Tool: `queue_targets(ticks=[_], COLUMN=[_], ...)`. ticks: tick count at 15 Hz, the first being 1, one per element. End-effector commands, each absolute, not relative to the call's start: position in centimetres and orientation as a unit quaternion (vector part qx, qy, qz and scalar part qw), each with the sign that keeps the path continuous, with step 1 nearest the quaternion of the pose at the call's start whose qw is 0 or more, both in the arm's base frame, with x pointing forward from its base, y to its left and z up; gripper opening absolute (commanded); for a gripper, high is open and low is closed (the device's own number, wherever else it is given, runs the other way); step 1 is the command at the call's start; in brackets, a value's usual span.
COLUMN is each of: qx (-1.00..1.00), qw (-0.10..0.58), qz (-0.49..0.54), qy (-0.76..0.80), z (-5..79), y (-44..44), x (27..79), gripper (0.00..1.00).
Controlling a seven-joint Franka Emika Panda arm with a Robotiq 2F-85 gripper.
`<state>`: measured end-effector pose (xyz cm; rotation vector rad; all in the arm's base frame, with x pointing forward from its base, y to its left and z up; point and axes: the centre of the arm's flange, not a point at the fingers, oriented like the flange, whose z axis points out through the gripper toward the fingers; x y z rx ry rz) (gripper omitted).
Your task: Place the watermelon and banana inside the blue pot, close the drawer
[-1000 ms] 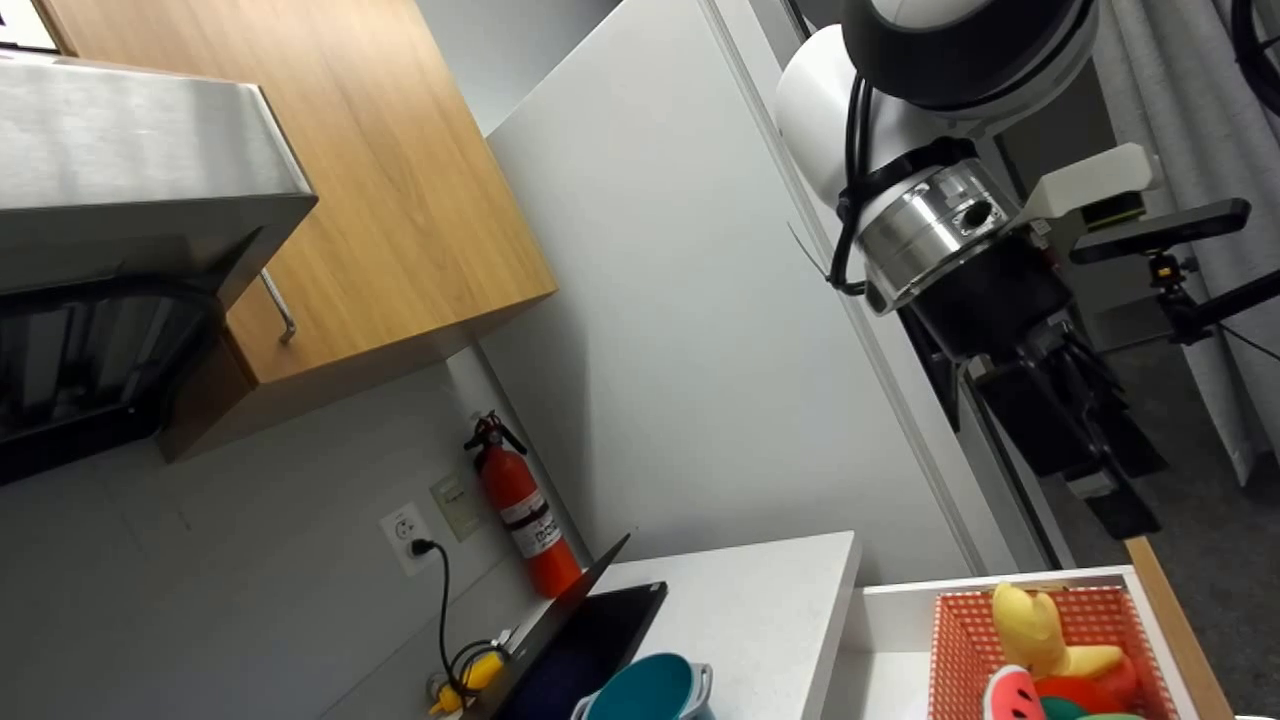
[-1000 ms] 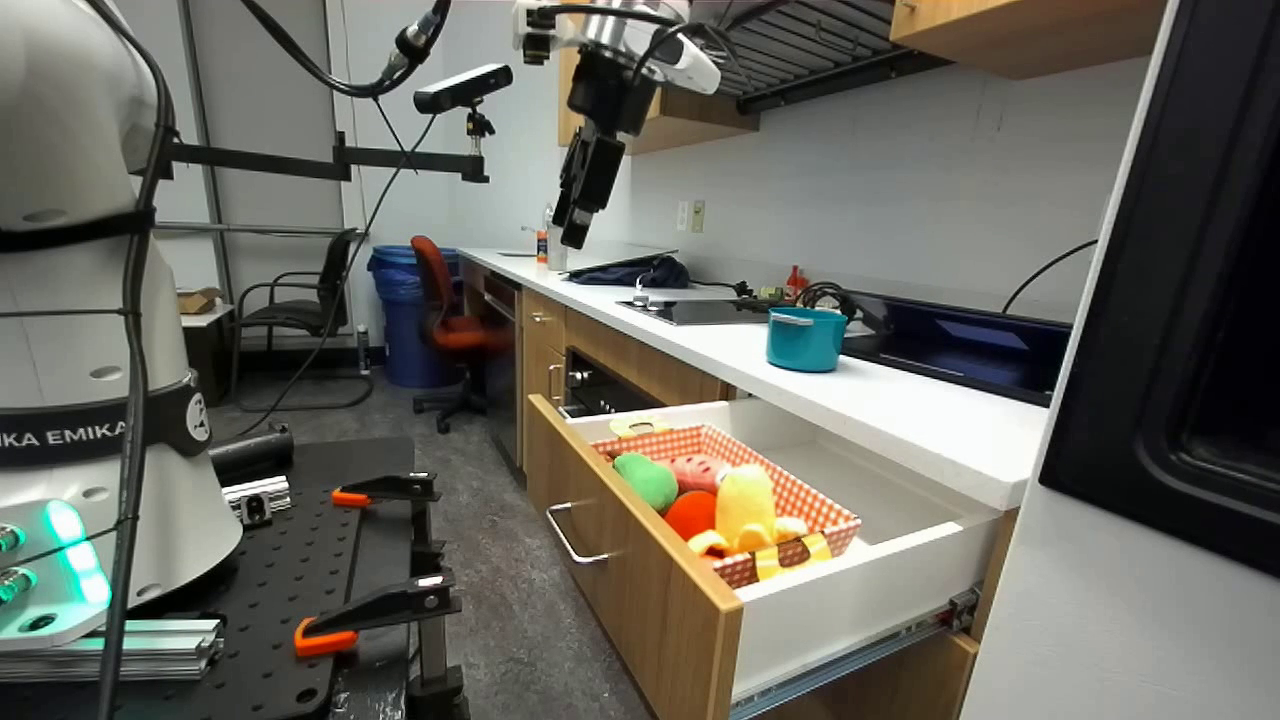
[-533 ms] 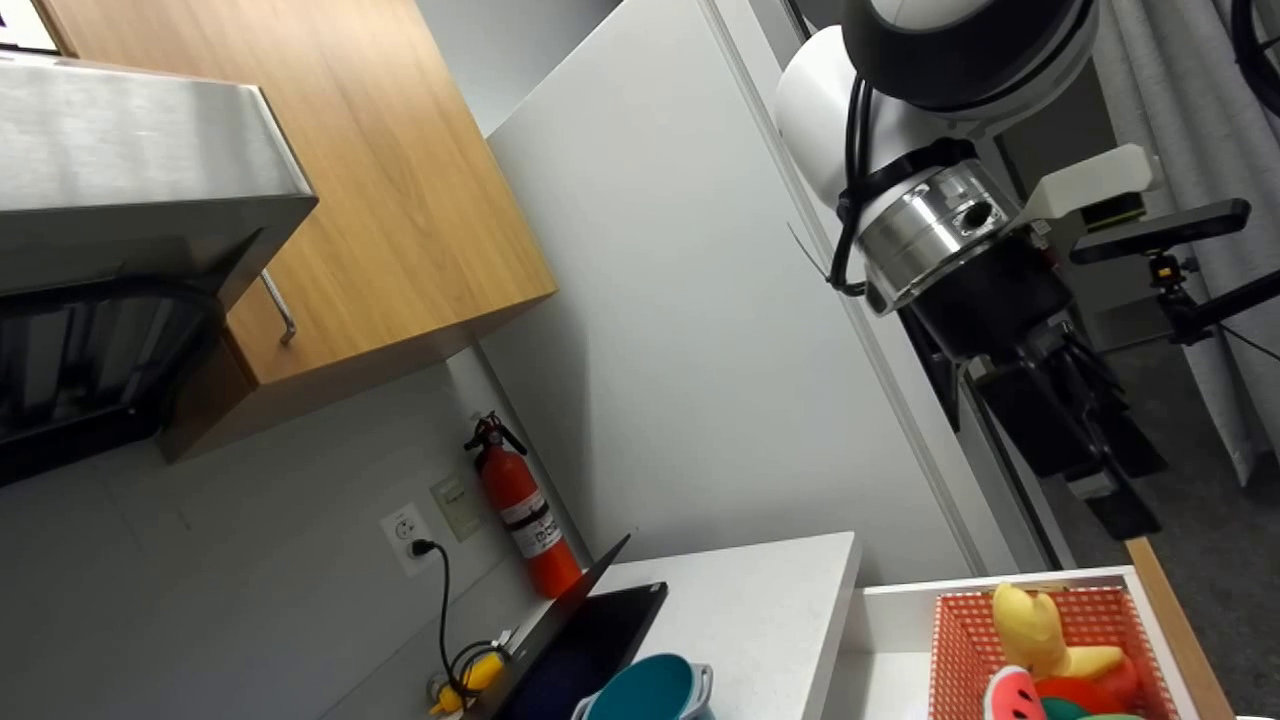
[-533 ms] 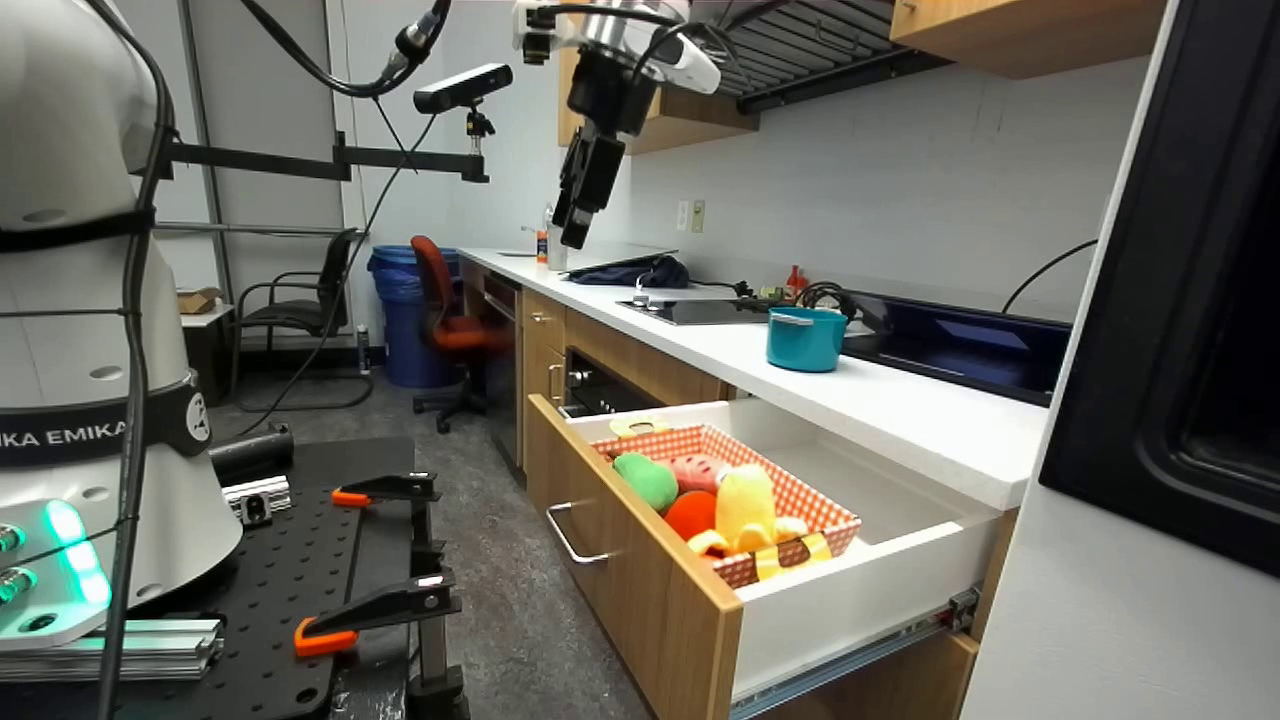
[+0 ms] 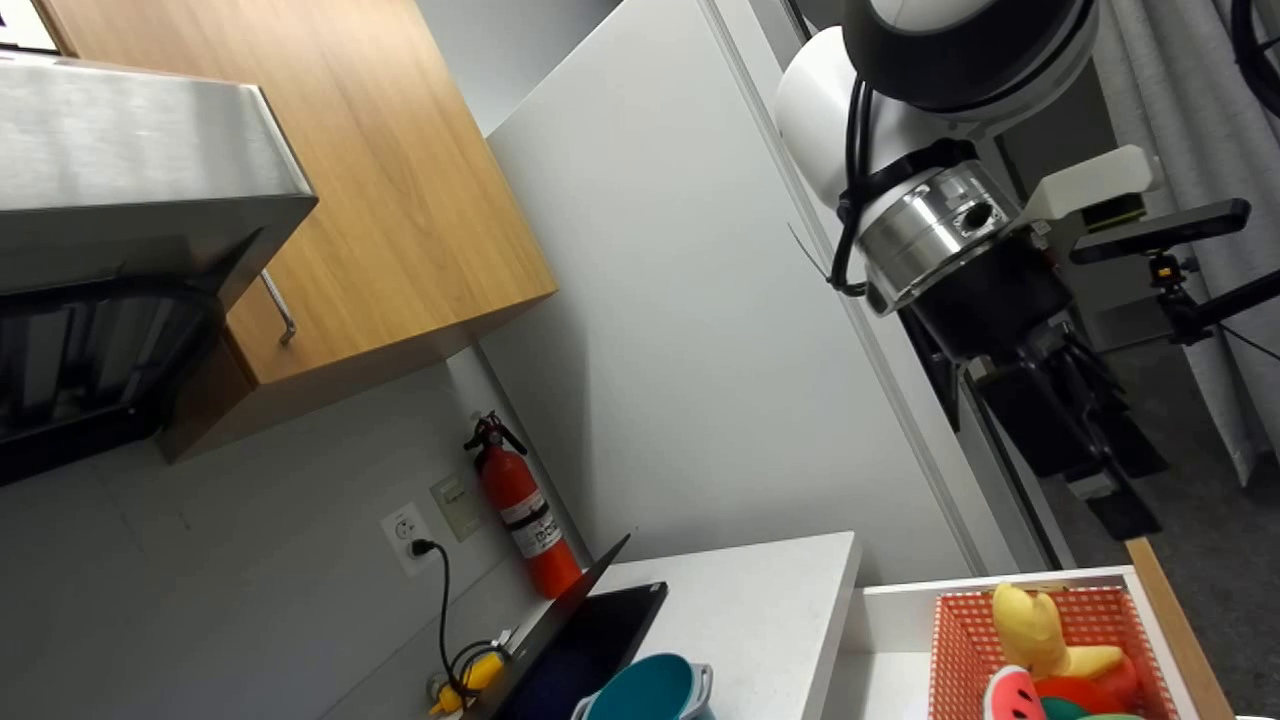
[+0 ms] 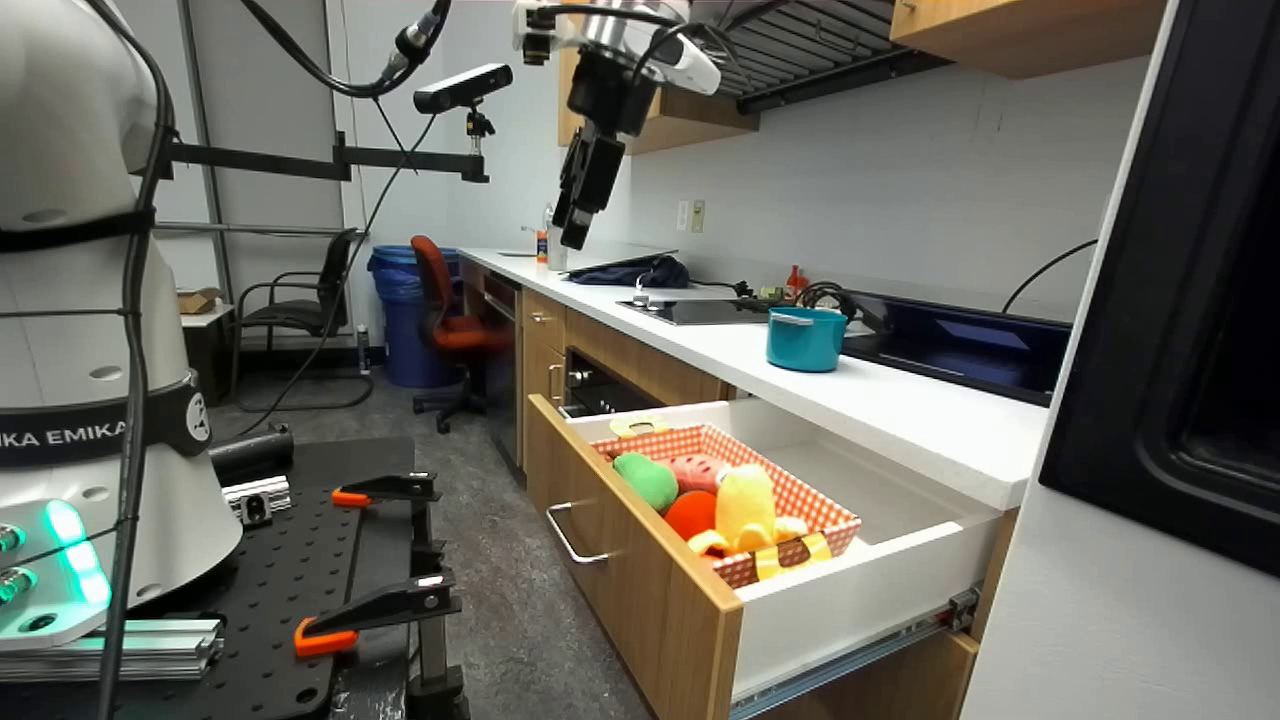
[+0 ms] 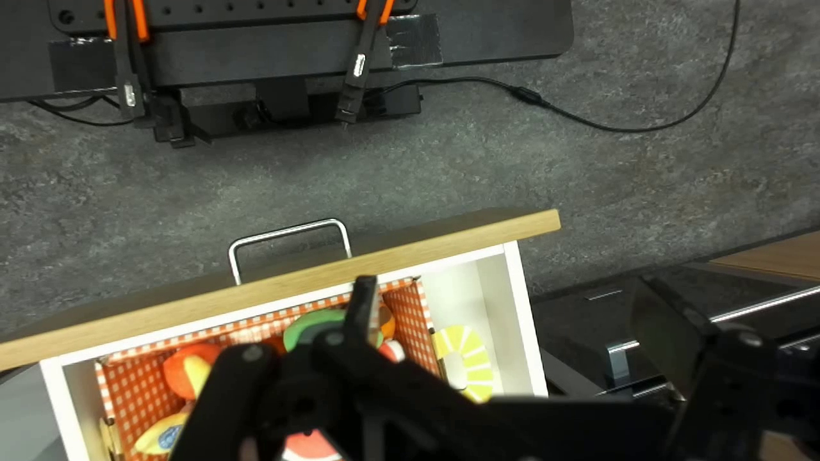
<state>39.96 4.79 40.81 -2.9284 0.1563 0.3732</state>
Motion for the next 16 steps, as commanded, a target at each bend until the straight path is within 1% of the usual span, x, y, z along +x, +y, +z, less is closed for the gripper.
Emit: queue_targets(ticks=[1,9,16], qx=[-0.987,-0.989,-0.979], qw=[0.084,0.063,0.068], qz=[0.121,0.072,0.023], qy=[0.060,0.115,0.189], z=[40.3,37.2,33.8], y=[4.5,2.7,0.9], x=[41.1,44.7,47.6], gripper=[1.00,1.00,1.00])
